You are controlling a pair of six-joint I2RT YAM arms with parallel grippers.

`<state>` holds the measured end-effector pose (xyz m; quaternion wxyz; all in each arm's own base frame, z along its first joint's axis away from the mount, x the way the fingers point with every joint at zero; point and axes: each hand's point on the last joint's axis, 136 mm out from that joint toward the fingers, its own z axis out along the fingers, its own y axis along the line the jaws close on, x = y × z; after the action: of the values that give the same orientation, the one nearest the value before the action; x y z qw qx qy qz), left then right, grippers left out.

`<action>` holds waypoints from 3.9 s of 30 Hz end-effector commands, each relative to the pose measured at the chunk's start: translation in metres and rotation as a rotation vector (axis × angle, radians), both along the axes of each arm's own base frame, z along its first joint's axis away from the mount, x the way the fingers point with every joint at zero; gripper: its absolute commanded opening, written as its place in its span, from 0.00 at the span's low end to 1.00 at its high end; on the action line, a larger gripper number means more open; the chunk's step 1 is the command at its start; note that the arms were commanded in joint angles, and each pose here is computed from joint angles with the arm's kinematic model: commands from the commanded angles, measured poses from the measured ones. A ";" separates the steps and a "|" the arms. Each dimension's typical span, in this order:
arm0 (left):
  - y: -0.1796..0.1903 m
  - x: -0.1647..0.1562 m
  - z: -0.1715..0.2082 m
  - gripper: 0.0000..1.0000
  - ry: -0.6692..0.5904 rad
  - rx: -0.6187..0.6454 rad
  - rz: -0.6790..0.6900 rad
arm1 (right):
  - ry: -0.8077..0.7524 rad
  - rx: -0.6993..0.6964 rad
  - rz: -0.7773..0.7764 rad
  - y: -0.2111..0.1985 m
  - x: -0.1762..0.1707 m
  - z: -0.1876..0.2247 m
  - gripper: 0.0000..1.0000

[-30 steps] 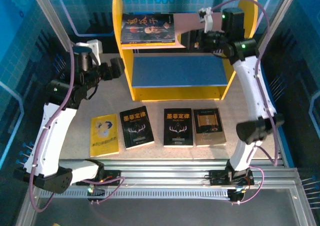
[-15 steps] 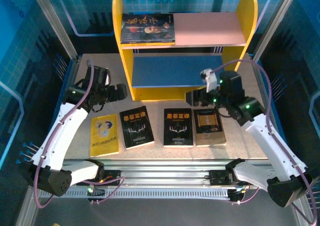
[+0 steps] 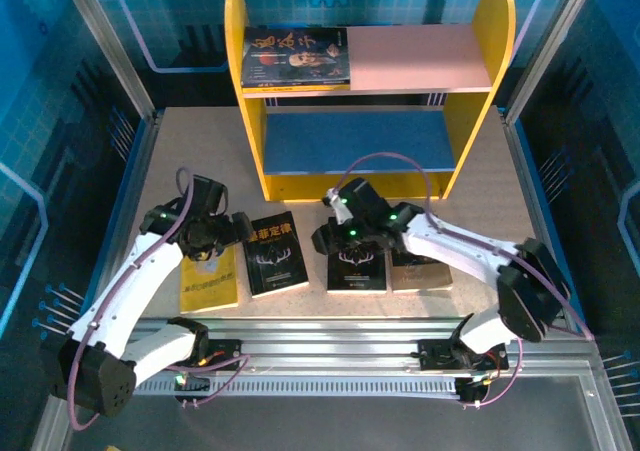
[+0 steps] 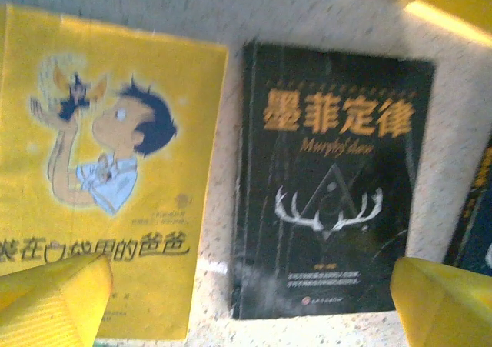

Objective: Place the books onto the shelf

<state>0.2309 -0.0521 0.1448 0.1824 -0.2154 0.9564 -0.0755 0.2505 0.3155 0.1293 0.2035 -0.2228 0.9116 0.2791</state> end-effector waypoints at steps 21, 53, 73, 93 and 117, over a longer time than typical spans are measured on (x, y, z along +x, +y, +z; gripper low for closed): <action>-0.052 -0.006 -0.058 0.92 0.086 -0.274 0.029 | 0.105 -0.096 0.009 0.038 0.008 -0.055 0.51; -0.230 0.046 -0.067 0.90 0.124 -0.315 -0.399 | 0.257 -0.259 -0.407 -0.154 0.004 -0.086 0.51; -0.261 0.036 -0.110 0.88 0.200 -0.305 -0.457 | 0.316 -0.226 -0.369 -0.137 0.005 -0.104 0.45; -0.295 0.043 -0.045 0.88 0.080 -0.450 -0.537 | 0.387 -0.181 -0.324 -0.113 -0.018 -0.132 0.34; -0.301 0.040 -0.037 0.82 0.034 -0.517 -0.513 | 0.411 -0.103 -0.264 -0.078 -0.018 -0.136 0.31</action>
<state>0.2648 -0.2986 0.0669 0.0515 -0.0542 0.9704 -0.2295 0.2644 0.2029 0.0180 0.0962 -0.0178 0.9758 0.1953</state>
